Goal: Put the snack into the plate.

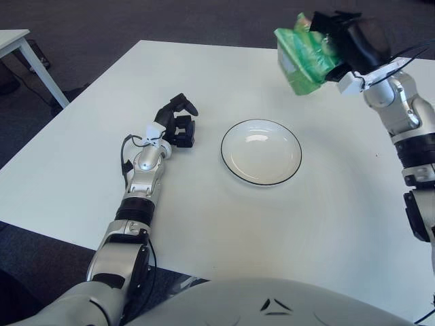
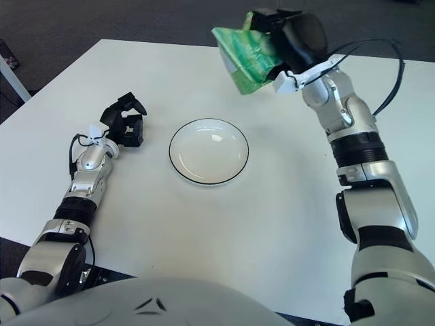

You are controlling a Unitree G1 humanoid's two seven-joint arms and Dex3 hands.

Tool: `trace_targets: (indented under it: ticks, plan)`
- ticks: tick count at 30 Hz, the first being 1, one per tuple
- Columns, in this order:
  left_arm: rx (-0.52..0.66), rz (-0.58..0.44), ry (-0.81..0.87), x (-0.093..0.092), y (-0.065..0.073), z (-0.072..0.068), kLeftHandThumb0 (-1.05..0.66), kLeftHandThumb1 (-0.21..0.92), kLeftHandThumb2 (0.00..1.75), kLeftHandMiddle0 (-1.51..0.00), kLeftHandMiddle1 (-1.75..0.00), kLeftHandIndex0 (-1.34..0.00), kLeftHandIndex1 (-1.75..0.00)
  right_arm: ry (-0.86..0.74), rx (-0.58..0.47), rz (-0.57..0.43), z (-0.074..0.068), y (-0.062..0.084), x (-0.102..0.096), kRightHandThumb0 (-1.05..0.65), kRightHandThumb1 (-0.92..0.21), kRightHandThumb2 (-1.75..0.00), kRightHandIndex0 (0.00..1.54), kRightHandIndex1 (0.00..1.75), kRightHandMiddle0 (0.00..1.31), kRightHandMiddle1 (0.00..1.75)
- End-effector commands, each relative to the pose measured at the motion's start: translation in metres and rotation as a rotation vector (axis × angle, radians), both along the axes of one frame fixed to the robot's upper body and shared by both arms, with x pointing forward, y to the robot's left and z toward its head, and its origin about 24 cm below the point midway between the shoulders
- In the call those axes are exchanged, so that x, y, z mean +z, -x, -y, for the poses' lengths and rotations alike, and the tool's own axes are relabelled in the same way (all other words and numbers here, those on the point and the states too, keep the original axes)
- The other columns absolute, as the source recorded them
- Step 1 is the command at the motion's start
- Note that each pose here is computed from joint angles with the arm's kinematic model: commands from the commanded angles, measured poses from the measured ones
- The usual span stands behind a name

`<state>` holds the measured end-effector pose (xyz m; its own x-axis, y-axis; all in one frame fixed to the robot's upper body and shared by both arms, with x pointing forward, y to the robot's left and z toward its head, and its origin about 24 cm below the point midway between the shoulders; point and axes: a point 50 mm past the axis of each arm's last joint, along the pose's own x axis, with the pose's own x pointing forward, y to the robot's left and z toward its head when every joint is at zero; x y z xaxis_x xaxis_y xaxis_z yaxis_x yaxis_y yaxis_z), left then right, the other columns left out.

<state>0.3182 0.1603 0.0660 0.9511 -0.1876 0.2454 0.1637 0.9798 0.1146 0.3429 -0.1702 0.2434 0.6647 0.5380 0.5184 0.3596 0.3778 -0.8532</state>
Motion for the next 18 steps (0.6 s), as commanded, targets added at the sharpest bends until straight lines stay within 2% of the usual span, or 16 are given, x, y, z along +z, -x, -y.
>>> trace_targets:
  ticks: [1, 8, 18]
  plan:
    - [0.017, -0.261, 0.094, -0.068, 0.039, 0.012, -0.47, 0.33, 1.30, -1.21, -1.75, -0.60, -1.75, -0.029, 0.070, -0.031, -0.006, 0.010, 0.004, 0.00, 0.07, -1.74, 0.92, 1.71, 0.67, 1.75]
    - [0.034, -0.268, 0.091, -0.067, 0.039, 0.011, -0.48, 0.32, 1.31, -1.21, -1.75, -0.61, -1.75, -0.013, 0.180, -0.053, -0.028, 0.021, -0.003, 0.00, 0.02, -1.69, 0.88, 1.71, 0.63, 1.75]
    - [0.050, -0.288, 0.091, -0.066, 0.040, 0.009, -0.49, 0.30, 1.33, -1.21, -1.75, -0.63, -1.75, -0.005, 0.311, -0.088, -0.046, 0.030, -0.008, 0.00, -0.04, -1.64, 0.83, 1.74, 0.59, 1.75]
